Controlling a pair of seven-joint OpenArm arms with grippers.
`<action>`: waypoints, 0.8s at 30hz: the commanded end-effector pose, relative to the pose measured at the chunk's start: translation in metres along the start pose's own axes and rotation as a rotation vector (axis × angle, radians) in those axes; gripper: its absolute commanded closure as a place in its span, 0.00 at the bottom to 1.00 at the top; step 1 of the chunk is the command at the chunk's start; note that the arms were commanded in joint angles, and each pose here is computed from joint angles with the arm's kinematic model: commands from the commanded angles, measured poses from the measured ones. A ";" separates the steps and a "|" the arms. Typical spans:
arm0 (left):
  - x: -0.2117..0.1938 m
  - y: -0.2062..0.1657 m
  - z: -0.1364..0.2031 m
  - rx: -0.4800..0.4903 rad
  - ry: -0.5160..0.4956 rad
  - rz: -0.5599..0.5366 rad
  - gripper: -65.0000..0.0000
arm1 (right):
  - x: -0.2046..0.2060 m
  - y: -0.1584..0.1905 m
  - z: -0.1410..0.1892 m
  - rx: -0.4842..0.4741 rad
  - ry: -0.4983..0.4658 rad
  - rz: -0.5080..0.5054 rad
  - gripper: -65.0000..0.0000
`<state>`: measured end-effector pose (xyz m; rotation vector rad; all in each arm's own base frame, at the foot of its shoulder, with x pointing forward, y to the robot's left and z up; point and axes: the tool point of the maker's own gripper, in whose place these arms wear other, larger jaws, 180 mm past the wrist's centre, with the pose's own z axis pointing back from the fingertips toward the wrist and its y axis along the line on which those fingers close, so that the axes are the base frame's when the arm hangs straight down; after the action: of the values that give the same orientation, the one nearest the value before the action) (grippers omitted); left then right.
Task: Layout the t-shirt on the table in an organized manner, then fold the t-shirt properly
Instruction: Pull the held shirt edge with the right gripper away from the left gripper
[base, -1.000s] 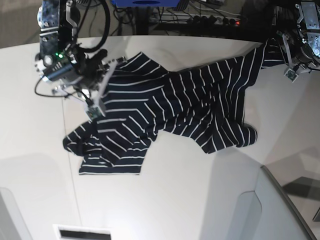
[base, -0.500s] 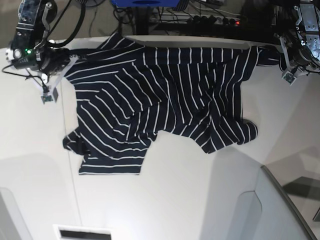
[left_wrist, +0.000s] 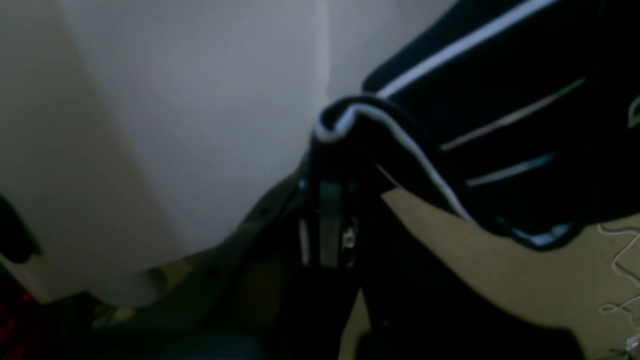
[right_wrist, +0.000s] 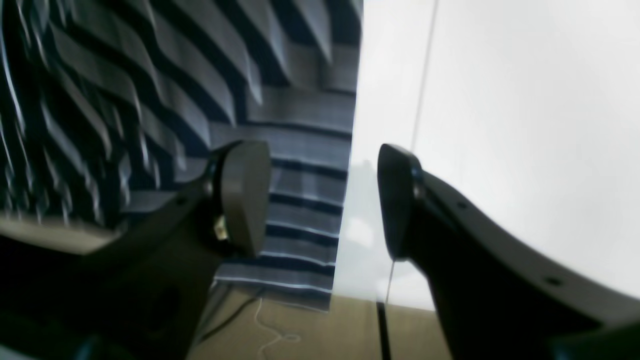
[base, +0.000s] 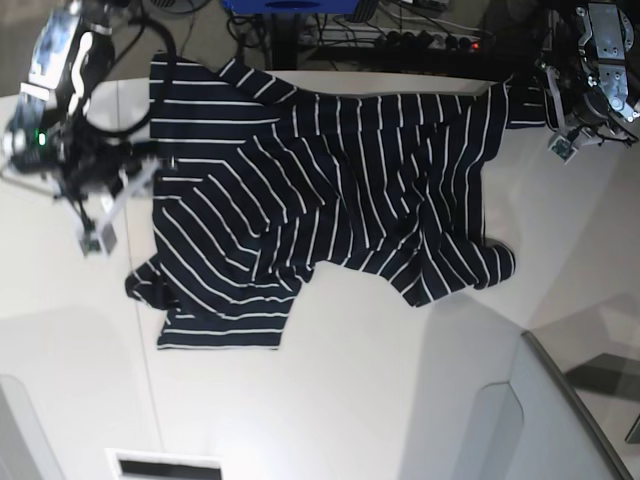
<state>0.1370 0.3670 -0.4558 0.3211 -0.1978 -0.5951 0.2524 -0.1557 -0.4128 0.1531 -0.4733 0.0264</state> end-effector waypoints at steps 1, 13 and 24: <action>0.003 0.013 0.004 0.034 -0.009 -0.004 1.00 | 0.010 -0.005 -0.010 0.010 -0.012 -0.006 0.49; 0.000 0.014 0.005 0.036 -0.005 0.002 1.00 | -0.013 -0.029 -0.084 0.071 0.086 -0.112 0.49; 0.002 0.016 0.005 0.040 -0.012 0.007 1.00 | -0.012 0.006 -0.071 0.153 0.072 -0.010 0.50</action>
<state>0.1391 0.3677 -0.4546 0.3224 -0.2091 -0.5852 0.2633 -0.1322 -0.4868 0.3223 -0.3708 0.0500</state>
